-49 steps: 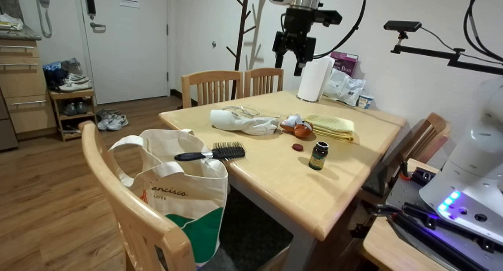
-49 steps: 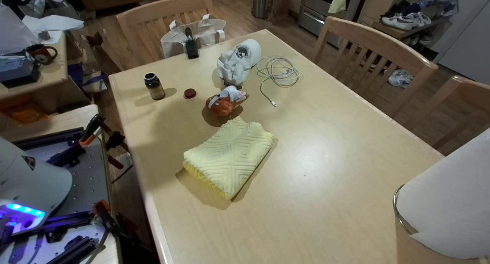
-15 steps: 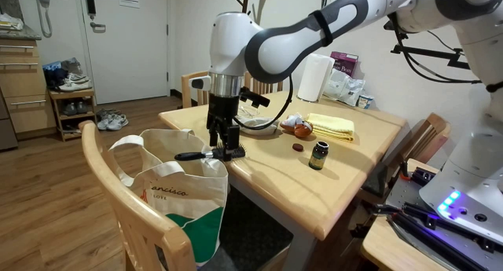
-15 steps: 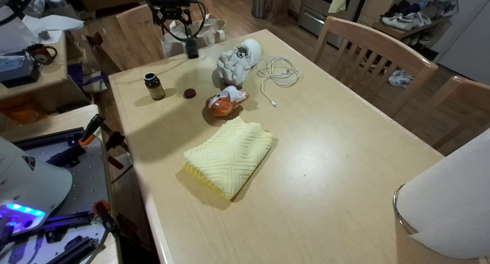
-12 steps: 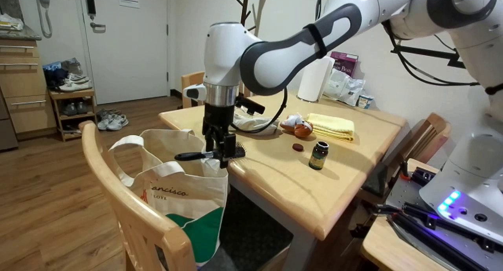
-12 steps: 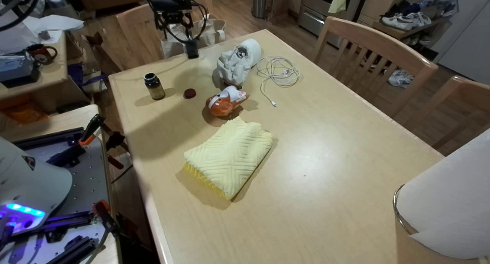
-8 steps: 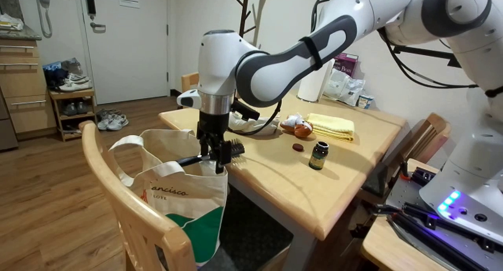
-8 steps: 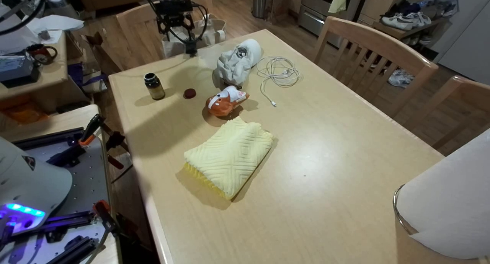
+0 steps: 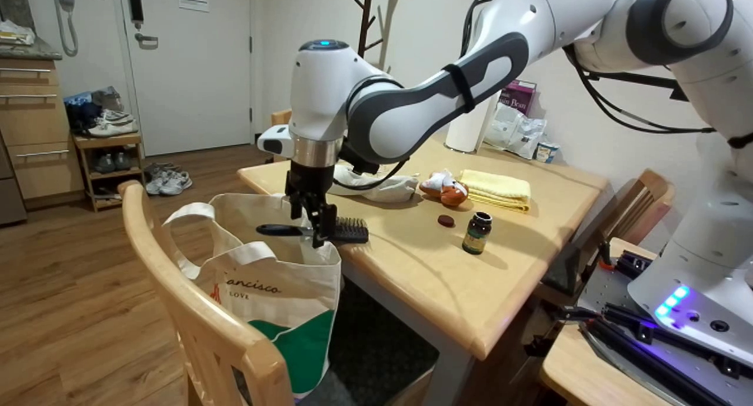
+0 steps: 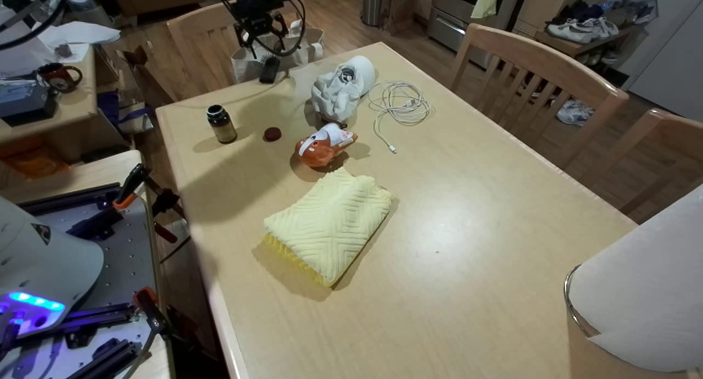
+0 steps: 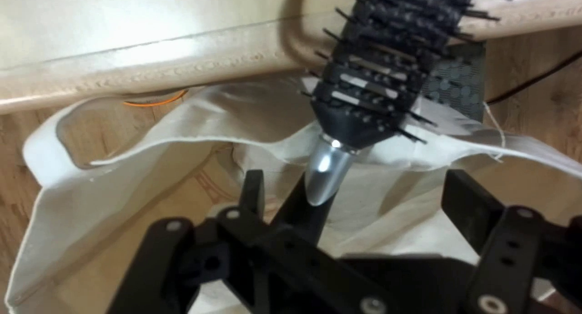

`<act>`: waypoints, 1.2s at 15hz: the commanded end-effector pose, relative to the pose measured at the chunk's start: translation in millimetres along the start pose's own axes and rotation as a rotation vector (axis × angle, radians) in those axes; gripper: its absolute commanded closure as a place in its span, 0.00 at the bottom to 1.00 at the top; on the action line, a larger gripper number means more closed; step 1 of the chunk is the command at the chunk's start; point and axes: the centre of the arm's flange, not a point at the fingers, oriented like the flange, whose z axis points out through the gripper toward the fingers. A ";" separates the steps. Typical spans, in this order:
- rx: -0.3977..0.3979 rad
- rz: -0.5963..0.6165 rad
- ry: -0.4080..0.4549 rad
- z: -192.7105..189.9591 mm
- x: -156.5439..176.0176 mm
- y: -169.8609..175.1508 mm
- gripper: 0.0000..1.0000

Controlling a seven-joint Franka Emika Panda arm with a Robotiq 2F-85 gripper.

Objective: Put the hair brush in the bag

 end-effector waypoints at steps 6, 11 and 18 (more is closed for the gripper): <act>-0.037 0.021 -0.010 -3.8 5.4 12.9 0.00; -0.013 0.108 -0.079 12.3 18.3 11.3 0.00; -0.073 0.180 -0.085 12.8 30.3 16.3 0.40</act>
